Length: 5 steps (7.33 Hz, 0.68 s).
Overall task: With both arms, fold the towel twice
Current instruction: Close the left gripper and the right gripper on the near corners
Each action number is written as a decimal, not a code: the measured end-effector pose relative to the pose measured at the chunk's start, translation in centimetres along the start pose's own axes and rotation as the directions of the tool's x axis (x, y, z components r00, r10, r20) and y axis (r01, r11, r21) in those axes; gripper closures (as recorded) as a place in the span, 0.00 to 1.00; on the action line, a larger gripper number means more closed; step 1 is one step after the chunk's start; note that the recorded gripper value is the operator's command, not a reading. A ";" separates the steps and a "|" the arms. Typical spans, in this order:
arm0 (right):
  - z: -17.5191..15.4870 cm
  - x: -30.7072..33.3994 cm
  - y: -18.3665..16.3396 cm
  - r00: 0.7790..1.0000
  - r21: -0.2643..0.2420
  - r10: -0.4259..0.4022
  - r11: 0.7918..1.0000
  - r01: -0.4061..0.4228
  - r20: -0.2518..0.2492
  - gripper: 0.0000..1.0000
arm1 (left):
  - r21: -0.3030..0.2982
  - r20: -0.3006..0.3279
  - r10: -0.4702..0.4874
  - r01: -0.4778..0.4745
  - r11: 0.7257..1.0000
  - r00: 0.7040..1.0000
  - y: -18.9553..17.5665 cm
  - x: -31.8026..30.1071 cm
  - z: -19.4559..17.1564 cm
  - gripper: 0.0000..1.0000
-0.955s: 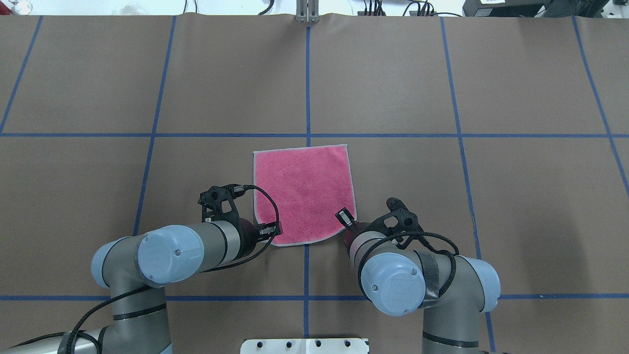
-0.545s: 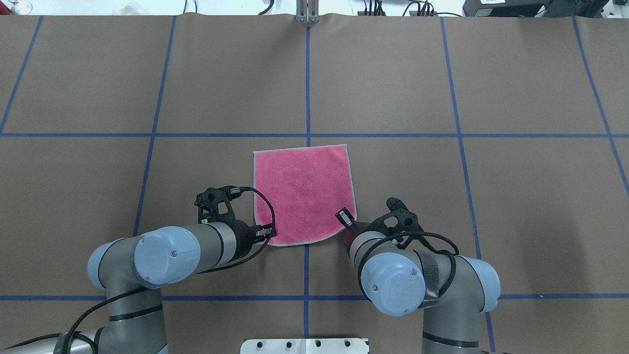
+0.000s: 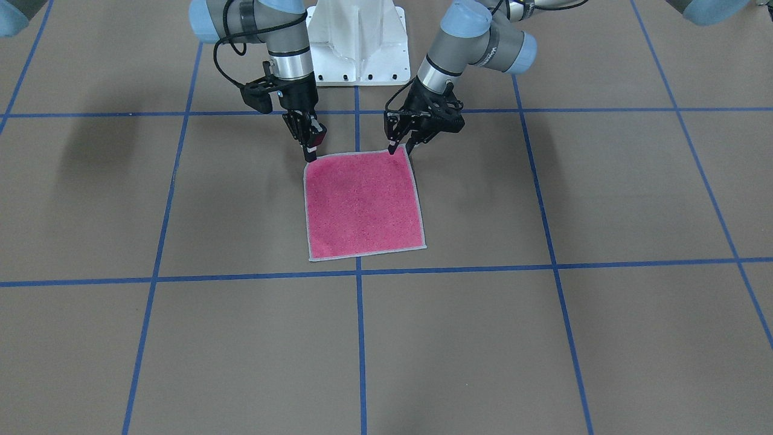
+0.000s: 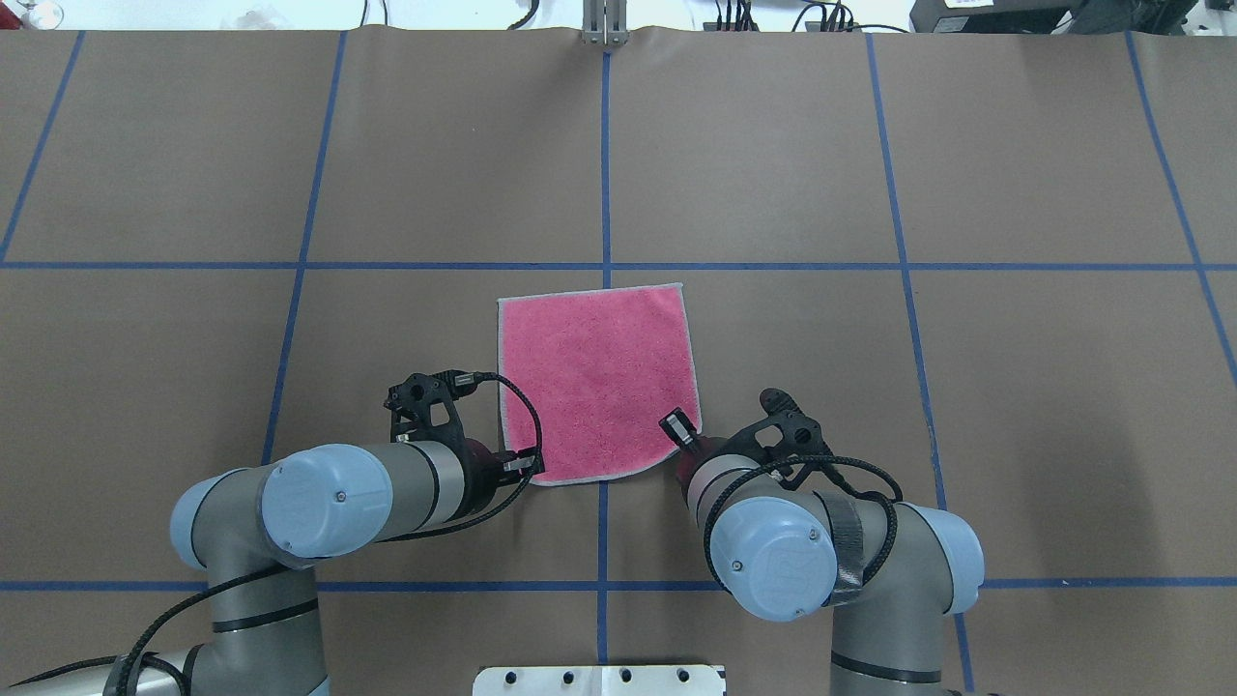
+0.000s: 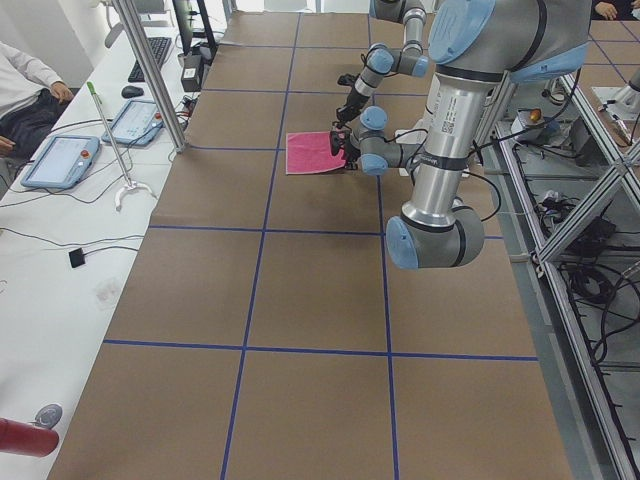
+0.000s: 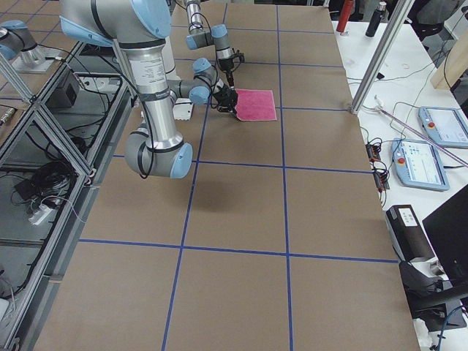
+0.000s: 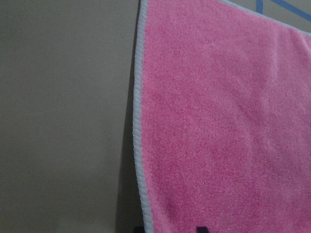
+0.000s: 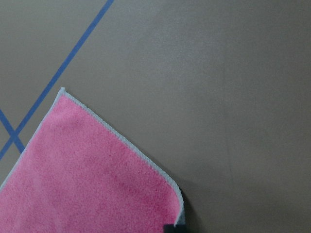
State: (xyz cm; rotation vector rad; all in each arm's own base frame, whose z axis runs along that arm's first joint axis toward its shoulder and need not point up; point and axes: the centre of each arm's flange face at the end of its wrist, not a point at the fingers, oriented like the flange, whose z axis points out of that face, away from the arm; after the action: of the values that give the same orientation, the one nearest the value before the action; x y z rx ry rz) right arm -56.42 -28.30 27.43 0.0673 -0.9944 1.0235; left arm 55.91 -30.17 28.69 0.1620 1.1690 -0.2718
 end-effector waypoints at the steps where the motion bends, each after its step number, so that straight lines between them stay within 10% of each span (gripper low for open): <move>1: 0.0 0.0 0.0 1.000 0.001 0.000 1.000 0.000 0.000 1.00 | -0.002 -0.001 0.000 0.000 1.000 1.000 0.0 0.0 0.0 0.62; 5: 0.0 0.0 0.0 1.000 0.000 0.000 1.000 0.000 0.000 1.00 | -0.003 0.014 0.001 0.000 1.000 1.000 0.1 -0.9 0.1 0.64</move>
State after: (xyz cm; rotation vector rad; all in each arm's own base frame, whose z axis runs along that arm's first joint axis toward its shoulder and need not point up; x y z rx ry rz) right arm -56.45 -28.30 27.45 0.0670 -0.9947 1.0234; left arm 55.68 -30.01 29.54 0.1572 1.1554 -0.2701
